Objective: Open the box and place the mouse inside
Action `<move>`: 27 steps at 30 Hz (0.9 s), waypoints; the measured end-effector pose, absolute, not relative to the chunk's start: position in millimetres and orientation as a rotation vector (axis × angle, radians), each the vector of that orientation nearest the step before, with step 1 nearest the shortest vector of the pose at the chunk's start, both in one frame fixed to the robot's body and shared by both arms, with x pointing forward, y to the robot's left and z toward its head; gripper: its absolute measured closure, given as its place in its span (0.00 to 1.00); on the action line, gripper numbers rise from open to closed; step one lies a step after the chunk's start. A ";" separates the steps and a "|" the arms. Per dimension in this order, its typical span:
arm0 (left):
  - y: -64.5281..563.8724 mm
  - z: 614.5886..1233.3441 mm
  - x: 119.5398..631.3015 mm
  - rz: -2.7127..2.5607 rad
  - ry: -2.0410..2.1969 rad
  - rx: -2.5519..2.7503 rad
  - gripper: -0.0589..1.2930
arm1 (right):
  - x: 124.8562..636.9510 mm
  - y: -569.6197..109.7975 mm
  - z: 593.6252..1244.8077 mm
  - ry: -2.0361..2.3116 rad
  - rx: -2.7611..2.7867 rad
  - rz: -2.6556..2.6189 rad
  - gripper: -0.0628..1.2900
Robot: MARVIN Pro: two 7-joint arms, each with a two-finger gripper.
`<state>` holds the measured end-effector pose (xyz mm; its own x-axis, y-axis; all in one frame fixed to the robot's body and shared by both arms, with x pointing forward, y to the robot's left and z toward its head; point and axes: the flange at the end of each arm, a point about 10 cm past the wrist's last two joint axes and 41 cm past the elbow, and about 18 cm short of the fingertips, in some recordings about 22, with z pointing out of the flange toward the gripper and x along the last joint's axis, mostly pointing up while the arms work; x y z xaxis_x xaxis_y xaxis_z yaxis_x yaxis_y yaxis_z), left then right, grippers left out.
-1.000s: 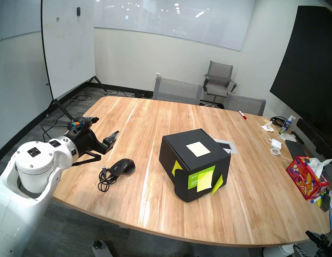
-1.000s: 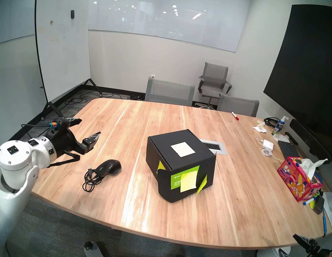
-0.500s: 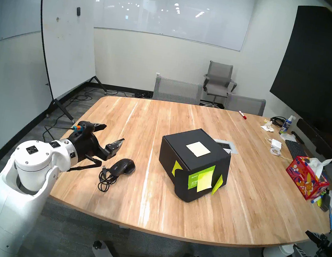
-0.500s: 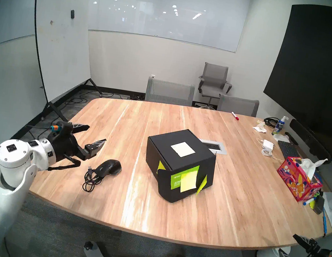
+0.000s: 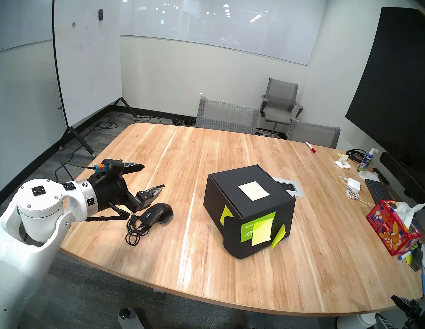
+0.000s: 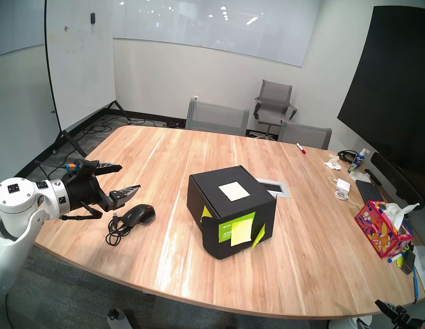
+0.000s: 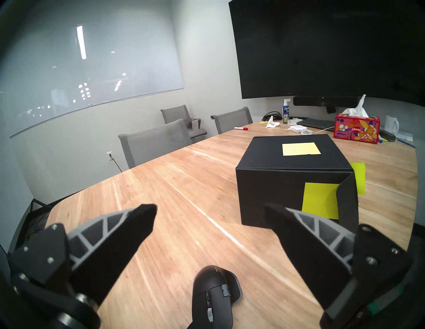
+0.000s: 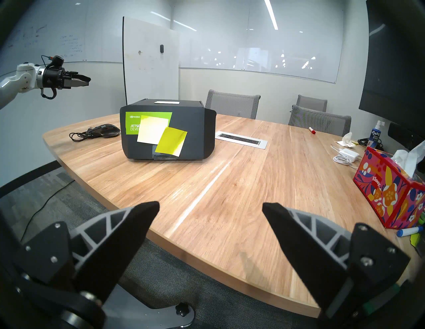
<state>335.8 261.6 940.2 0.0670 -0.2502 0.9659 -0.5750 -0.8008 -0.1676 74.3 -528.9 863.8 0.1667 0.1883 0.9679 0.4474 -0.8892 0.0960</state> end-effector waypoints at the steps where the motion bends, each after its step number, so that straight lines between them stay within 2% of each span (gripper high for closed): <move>1: 261.2 940.3 335.9 1.793 -0.841 2.081 0.02 | 74.3 -528.9 863.8 -0.619 -2.228 -1.798 0.05; 27: 243.3 924.3 316.3 1.648 -1.006 1.988 0.02 | 74.2 -528.8 863.7 -0.619 -2.228 -1.798 0.05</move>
<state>316.3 243.3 924.3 0.0621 -0.2878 0.9557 -0.7188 -0.6773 -0.1572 74.2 -528.8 863.7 0.1667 0.1884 0.9678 0.4475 -0.8891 0.0960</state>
